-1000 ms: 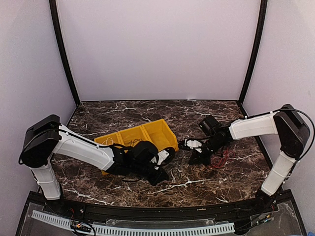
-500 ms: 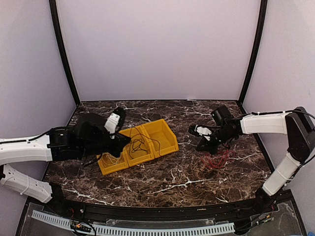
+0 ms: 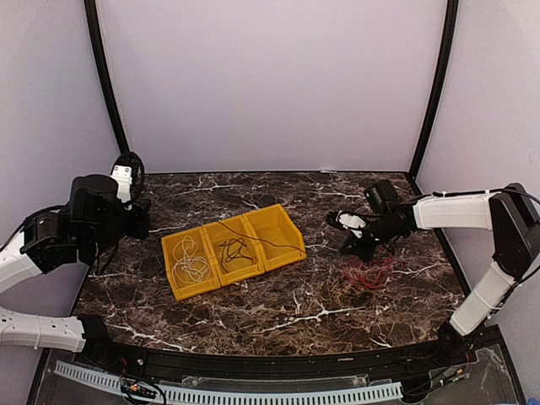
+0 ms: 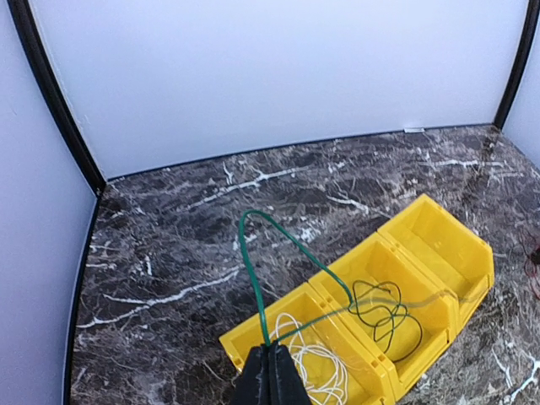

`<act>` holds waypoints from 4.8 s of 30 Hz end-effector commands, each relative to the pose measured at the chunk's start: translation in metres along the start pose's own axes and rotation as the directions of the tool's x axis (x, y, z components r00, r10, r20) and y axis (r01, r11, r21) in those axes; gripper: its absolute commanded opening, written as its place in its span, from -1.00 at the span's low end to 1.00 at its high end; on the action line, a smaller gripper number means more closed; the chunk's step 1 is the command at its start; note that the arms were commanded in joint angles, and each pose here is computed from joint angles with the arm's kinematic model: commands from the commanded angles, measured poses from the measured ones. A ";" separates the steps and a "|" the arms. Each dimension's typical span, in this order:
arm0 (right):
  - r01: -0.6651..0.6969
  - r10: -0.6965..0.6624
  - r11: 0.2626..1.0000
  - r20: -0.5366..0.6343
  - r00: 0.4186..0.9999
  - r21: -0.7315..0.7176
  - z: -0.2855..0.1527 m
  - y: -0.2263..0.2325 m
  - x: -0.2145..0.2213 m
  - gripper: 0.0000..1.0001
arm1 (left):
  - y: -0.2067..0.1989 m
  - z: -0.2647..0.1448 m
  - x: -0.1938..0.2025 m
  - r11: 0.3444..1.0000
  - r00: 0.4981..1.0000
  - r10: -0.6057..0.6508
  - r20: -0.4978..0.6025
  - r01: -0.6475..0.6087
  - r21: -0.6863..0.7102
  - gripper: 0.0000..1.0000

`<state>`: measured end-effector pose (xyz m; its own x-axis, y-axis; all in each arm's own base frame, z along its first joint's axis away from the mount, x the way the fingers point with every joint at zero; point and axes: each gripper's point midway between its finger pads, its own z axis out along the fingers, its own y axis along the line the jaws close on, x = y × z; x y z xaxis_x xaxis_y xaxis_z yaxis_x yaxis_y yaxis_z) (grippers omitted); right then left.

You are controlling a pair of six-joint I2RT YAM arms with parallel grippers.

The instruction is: Untangle the cables

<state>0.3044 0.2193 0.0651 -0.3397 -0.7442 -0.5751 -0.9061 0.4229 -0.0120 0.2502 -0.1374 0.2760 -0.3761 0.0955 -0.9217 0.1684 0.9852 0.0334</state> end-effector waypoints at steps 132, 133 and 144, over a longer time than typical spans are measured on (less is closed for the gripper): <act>0.113 -0.128 0.991 0.290 0.949 0.066 -0.083 0.011 -0.046 -0.01 | -0.103 0.108 -0.038 0.956 0.949 0.294 -0.113 -0.291 0.040 -1.00; 0.114 -0.128 0.991 0.289 0.949 0.065 -0.083 0.011 -0.045 -0.01 | -0.103 0.109 -0.038 0.955 0.948 0.297 -0.113 -0.294 0.040 -1.00; 0.118 -0.134 0.990 0.281 0.950 0.073 -0.083 0.011 -0.044 -0.01 | -0.081 0.101 -0.104 0.978 0.977 0.209 0.052 -0.208 -0.024 -1.00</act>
<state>0.2881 0.2157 0.1611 -0.1311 -0.6111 -0.7806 -0.9217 0.3651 -0.1311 0.3638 -0.2473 0.2666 -0.4060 0.3962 -0.8235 0.2727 0.9126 0.3046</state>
